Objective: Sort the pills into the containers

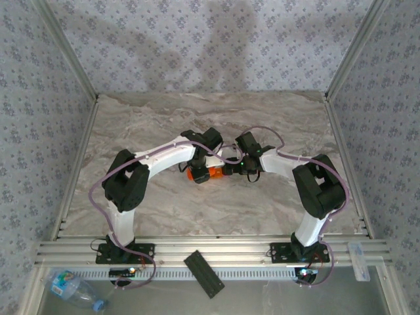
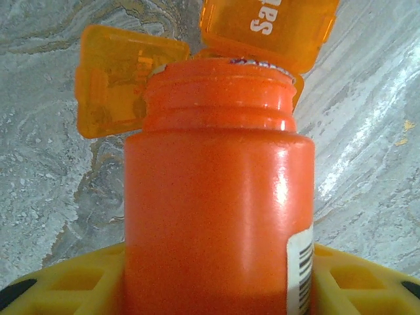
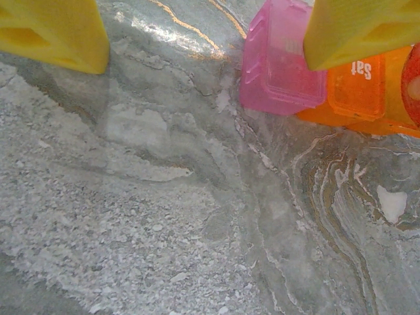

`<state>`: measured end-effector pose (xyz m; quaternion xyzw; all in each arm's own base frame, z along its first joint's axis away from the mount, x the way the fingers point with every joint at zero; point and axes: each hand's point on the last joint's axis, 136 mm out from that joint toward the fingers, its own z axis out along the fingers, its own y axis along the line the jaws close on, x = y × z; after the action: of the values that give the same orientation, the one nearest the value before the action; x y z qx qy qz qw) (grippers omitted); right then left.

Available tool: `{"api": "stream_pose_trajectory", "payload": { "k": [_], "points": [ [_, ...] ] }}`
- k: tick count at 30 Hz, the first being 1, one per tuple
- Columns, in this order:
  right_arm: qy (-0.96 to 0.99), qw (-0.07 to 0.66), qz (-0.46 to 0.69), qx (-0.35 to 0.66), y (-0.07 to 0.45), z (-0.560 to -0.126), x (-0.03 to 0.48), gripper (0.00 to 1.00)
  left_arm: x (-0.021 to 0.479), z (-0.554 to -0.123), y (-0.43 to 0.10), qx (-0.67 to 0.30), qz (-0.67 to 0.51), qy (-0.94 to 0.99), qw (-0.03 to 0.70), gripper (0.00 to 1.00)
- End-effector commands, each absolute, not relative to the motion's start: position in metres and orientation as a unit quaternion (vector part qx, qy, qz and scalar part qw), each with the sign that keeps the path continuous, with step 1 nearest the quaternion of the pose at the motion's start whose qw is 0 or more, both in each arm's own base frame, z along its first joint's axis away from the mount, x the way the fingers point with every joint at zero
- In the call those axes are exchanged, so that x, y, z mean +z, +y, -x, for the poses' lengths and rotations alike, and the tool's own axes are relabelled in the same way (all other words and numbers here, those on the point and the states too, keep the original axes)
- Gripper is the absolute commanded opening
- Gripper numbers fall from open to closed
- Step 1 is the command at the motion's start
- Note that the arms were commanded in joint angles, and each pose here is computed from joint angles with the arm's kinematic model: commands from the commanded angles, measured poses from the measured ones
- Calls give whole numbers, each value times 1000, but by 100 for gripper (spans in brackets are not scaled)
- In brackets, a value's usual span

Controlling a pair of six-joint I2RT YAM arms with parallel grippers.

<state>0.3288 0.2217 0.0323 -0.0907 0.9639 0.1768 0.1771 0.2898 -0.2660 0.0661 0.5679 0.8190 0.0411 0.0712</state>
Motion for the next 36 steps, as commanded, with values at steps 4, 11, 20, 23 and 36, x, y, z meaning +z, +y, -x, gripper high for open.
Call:
{"api": "stream_pose_trajectory", "payload": {
  "k": [4,11,20,23,36],
  "points": [
    [969,152,85,178,223,-322,16,80,74,-292,-268,53,-580,809,73,0],
    [969,150,85,178,223,-322,15,80,75,-293,-265,71,-589,802,71,0],
    [969,149,85,178,223,-321,14,79,74,-293,-265,83,-596,795,68,0],
    [969,149,85,178,223,-322,14,79,74,-294,-266,91,-601,791,67,0],
    [969,147,86,177,223,-322,12,79,69,-295,-266,113,-612,781,59,0]
  ]
}}
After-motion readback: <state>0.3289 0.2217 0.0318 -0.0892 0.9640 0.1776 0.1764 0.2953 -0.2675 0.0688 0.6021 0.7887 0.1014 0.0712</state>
